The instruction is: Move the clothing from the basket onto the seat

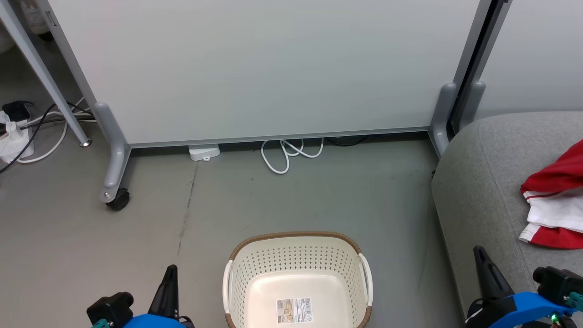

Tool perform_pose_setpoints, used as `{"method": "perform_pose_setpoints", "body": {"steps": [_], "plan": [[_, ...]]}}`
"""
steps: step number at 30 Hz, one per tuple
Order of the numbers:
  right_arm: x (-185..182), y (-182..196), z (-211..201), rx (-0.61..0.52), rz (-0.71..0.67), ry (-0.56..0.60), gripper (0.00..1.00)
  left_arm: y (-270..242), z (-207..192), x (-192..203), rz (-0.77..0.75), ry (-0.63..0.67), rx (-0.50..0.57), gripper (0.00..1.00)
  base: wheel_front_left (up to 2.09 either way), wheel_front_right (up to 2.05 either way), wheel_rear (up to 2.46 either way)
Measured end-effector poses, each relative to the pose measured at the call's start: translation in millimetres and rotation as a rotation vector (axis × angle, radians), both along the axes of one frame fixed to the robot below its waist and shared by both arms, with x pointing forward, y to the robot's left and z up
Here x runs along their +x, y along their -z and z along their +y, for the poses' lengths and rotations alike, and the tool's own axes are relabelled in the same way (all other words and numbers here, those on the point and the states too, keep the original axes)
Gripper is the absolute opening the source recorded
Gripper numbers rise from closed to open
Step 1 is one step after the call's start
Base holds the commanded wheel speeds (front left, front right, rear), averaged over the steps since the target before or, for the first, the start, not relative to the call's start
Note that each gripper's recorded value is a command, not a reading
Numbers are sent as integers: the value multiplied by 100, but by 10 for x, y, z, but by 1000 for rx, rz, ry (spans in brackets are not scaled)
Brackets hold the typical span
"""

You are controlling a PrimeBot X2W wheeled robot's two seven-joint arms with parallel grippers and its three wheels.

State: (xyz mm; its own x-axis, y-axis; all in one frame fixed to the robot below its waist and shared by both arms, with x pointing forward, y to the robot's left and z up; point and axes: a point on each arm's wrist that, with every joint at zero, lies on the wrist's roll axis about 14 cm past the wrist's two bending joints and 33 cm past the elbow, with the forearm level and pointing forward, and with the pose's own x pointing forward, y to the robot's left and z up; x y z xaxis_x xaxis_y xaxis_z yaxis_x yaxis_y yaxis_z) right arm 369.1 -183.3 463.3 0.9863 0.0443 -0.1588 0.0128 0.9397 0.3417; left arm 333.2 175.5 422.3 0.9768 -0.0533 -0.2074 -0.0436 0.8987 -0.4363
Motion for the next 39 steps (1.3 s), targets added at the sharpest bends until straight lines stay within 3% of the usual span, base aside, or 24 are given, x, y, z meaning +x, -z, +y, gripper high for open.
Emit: {"method": "perform_pose_setpoints", "body": {"steps": [39], "plan": [[90, -147, -47, 565, -25, 95, 0, -289, 183, 242, -28, -165, -503, 0, 0, 0, 0]]}}
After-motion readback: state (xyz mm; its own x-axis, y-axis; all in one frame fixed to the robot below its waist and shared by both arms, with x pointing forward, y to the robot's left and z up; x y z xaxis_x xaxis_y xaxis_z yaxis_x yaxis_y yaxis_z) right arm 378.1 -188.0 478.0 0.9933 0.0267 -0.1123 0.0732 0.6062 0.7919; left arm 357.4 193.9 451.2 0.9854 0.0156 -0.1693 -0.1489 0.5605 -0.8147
